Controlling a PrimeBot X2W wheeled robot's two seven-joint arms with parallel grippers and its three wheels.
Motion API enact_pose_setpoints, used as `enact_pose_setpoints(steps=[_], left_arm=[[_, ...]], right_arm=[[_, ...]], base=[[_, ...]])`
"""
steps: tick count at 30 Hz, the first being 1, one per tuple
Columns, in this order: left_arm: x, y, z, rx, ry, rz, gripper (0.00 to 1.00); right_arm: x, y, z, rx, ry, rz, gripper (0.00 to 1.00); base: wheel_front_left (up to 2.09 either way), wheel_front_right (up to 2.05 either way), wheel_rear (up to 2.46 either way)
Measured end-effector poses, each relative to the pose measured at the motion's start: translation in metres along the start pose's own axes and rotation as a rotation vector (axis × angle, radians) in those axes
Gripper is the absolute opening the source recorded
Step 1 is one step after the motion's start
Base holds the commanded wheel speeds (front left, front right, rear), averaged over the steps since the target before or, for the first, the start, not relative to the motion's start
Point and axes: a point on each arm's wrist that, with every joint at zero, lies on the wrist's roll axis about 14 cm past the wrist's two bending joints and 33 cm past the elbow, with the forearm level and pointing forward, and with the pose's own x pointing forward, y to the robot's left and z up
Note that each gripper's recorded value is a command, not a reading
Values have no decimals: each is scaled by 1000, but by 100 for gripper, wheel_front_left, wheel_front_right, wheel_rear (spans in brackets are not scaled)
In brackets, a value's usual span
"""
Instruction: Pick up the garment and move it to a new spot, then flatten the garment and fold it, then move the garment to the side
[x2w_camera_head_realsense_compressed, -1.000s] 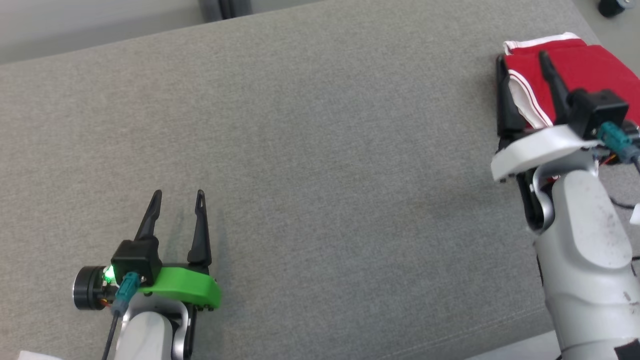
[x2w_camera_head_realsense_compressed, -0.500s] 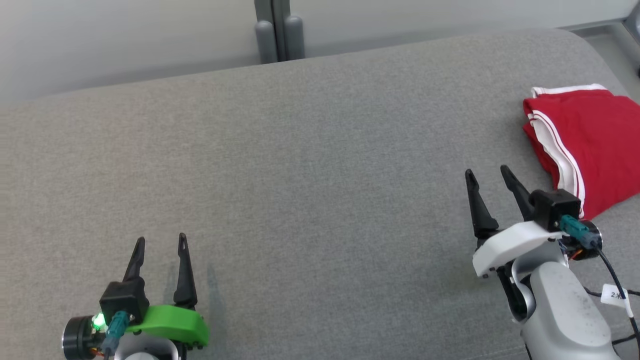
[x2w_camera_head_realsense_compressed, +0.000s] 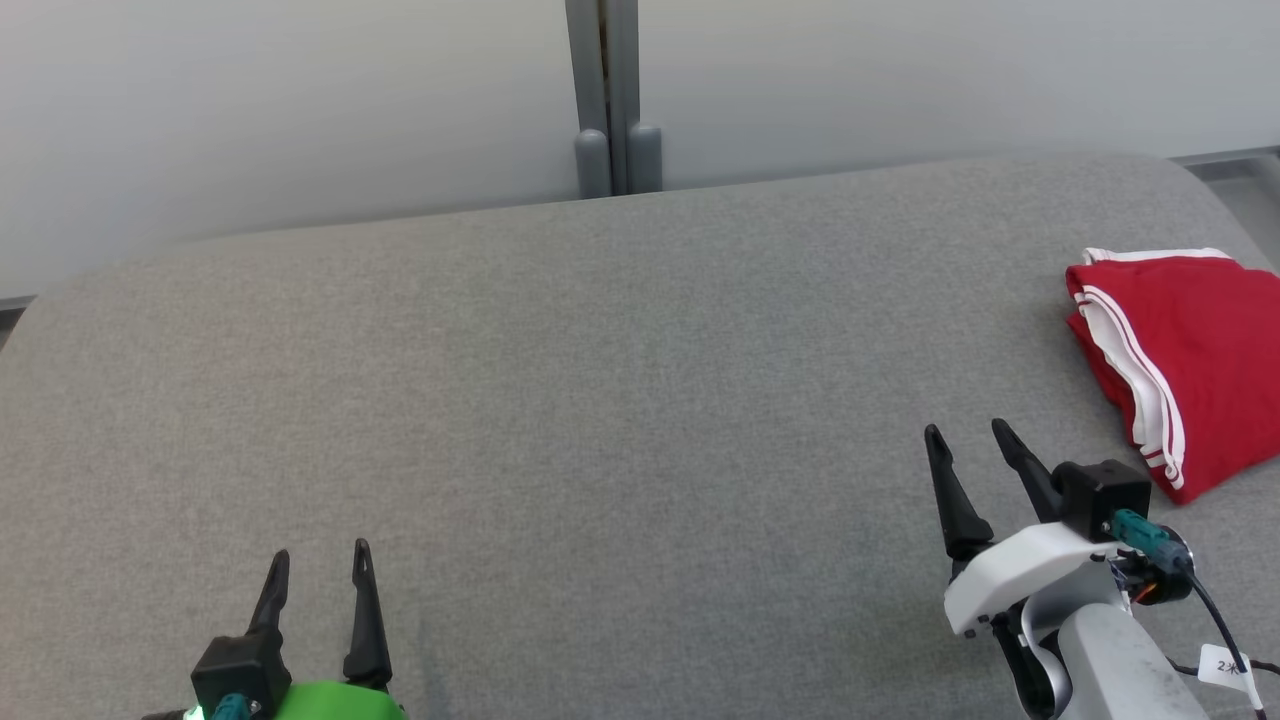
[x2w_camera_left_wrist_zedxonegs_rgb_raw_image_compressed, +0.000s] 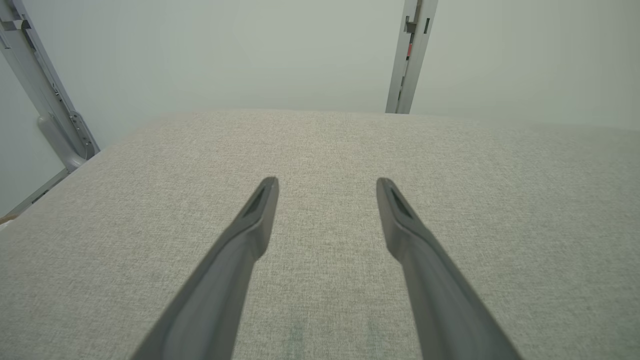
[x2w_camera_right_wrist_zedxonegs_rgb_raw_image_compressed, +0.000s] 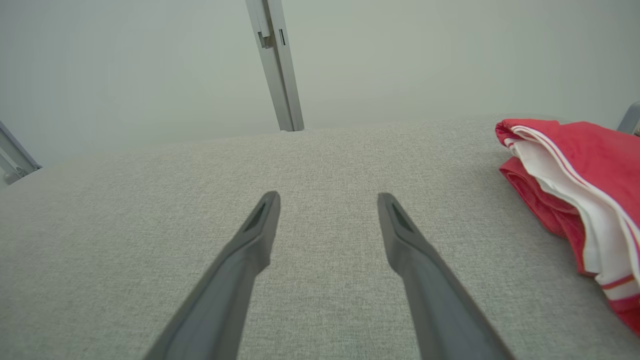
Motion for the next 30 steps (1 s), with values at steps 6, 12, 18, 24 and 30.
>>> enact_pose_setpoints(steps=[6, 12, 18, 24, 30], left_arm=[[-9, 0, -13, -10, 39, 4, 0], [-13, 5, -25, -68, 91, 31, 0], [-12, 11, -26, -180, 103, 65, 0], [-11, 16, -25, -285, 106, 94, 0], [-7, 19, -19, -387, 96, 109, 0]], right_arm=[[-11, -1, -16, 10, 46, -9, 0], [-23, -7, -37, 72, 116, -44, 0], [-20, -10, -32, 180, 106, -73, 0], [-19, -13, -27, 283, 91, -97, 0], [-20, -16, -27, 379, 88, -117, 0]], base=[[0, 0, 0], [0, 0, 0], [0, 0, 0], [0, 0, 0], [0, 0, 0]])
